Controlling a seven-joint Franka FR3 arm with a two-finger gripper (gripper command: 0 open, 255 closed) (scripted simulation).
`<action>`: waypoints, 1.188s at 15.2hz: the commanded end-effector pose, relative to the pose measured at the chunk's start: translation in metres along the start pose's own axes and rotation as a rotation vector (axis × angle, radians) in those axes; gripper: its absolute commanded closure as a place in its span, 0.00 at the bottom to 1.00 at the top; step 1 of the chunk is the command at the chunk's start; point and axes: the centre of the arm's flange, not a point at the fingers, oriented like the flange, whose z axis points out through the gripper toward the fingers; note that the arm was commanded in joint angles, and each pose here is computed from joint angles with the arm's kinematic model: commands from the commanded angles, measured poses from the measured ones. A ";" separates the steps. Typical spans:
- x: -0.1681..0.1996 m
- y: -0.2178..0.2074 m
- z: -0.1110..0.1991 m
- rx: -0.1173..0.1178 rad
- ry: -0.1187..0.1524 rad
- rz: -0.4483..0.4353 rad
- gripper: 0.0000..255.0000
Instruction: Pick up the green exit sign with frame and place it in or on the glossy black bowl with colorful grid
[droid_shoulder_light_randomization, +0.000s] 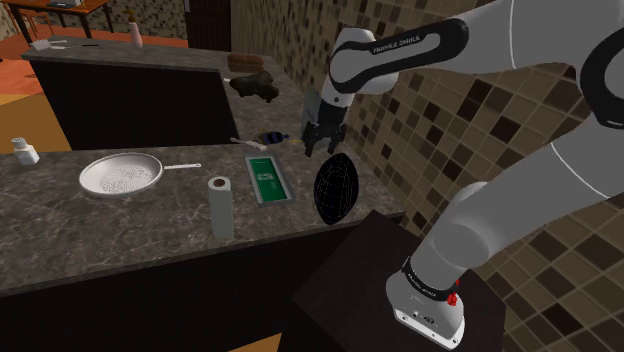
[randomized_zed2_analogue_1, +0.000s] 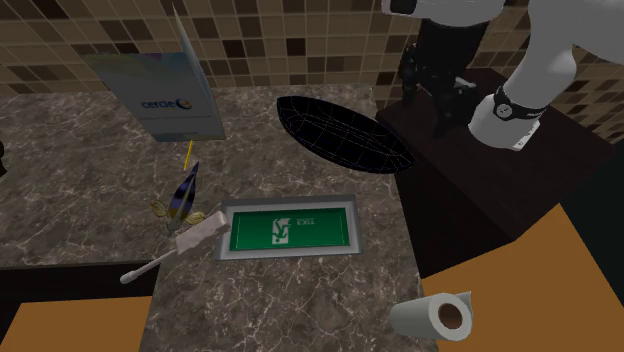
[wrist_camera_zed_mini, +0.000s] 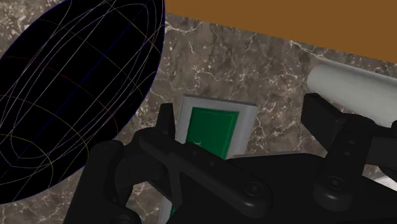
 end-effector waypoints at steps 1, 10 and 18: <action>0.019 0.006 0.016 0.012 0.003 0.021 0.00; 0.103 0.047 0.091 0.065 0.010 0.112 0.00; 0.176 0.086 0.160 0.112 0.016 0.192 0.00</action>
